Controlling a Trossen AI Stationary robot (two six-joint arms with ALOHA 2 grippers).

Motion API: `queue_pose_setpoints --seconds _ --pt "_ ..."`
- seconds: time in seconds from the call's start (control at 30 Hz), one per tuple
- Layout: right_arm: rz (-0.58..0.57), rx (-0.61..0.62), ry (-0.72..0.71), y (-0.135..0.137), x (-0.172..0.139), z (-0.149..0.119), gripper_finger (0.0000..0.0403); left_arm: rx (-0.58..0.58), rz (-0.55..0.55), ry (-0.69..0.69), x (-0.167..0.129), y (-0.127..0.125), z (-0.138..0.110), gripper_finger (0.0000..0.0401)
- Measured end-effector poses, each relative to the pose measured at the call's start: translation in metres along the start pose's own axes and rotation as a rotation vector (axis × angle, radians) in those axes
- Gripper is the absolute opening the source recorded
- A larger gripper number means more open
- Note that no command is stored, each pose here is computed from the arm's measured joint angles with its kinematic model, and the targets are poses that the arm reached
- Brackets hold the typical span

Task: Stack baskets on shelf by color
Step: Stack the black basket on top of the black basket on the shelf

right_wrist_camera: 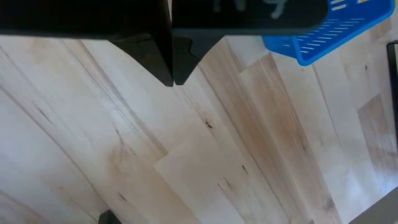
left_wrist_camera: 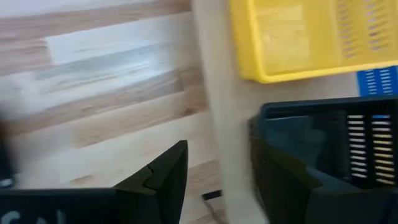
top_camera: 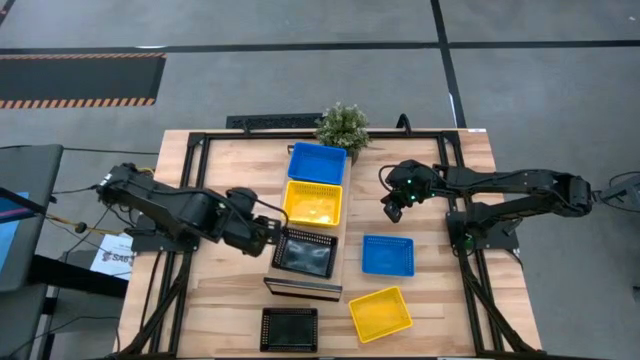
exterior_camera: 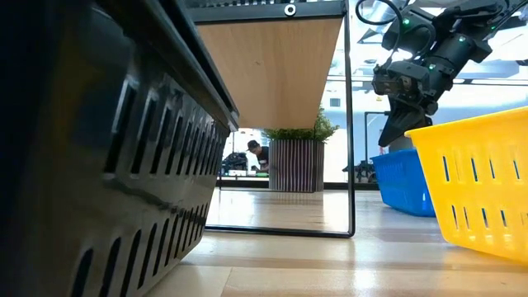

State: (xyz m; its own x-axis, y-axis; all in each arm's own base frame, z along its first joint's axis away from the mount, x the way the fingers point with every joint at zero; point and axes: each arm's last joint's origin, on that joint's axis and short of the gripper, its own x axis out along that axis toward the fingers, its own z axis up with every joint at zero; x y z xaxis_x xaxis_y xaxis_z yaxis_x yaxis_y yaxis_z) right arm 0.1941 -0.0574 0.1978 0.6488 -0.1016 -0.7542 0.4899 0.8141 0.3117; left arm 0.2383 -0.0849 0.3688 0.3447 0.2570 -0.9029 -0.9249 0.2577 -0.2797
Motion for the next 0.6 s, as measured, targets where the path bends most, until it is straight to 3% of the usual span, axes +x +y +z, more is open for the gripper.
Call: queue_pose_setpoints --seconds 0.17,0.47,0.6 --pt "0.001 0.0 -0.002 0.0 0.0 0.0 0.0007 0.027 0.037 0.034 -0.007 0.011 0.003 0.0163" --pt "0.001 -0.001 -0.001 0.0 0.0 0.0 0.0007 0.328 0.017 0.16 -0.023 0.027 -0.018 0.0163" --pt "0.001 -0.002 -0.001 0.0 0.0 0.0 0.0007 0.356 0.046 0.211 -0.019 0.035 -0.034 0.0163"
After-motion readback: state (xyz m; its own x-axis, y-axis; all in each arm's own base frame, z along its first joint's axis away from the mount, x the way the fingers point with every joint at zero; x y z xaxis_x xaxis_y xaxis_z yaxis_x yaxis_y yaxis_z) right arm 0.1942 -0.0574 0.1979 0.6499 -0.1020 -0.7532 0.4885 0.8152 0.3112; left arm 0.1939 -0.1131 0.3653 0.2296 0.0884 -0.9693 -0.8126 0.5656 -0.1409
